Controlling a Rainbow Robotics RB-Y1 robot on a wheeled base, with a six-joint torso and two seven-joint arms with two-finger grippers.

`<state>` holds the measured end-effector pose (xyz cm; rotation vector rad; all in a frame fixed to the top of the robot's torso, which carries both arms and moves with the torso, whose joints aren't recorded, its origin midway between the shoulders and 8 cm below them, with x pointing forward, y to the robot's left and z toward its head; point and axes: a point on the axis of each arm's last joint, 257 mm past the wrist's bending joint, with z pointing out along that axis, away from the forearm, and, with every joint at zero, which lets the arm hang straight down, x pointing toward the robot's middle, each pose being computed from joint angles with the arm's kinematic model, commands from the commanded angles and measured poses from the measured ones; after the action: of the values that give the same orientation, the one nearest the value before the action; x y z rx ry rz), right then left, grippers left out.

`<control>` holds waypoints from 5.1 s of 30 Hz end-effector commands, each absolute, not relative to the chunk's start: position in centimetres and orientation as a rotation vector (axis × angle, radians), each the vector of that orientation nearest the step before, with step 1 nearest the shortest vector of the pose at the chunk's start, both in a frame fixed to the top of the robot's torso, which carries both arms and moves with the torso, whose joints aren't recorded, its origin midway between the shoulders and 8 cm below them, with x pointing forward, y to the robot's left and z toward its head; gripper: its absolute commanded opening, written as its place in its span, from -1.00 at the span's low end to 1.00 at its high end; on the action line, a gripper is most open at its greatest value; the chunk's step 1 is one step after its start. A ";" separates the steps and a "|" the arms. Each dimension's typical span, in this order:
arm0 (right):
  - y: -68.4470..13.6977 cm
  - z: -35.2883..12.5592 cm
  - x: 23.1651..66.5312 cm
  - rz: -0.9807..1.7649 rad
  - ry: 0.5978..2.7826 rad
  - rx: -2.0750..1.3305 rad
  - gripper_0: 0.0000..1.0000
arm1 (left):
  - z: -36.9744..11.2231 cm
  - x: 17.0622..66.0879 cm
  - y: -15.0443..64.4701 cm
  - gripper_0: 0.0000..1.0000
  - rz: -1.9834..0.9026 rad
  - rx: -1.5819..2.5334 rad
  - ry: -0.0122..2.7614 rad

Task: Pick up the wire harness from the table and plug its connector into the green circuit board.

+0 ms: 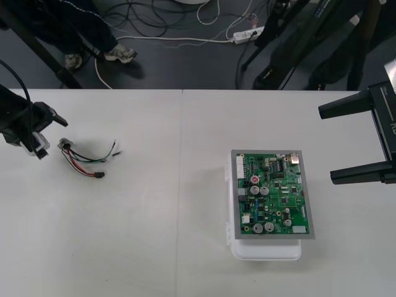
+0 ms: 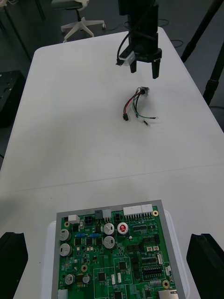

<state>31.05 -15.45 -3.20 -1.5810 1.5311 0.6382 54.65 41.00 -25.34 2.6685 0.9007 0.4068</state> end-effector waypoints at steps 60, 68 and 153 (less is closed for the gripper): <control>-16.2 -2.4 31.3 0.603 1.577 -1.560 1.00 | -30.2 59.0 40.3 1.00 0.665 2.739 0.826; -16.2 -2.4 31.3 0.603 1.577 -1.560 1.00 | -30.7 59.0 40.1 1.00 0.674 2.745 0.817; -16.2 -2.4 31.3 0.603 1.577 -1.560 1.00 | -23.0 55.9 35.4 -1.00 0.272 2.623 0.862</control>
<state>31.05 -15.45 -3.20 -1.5810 1.5311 0.6381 56.69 35.49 -27.51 2.6122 0.9437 0.3448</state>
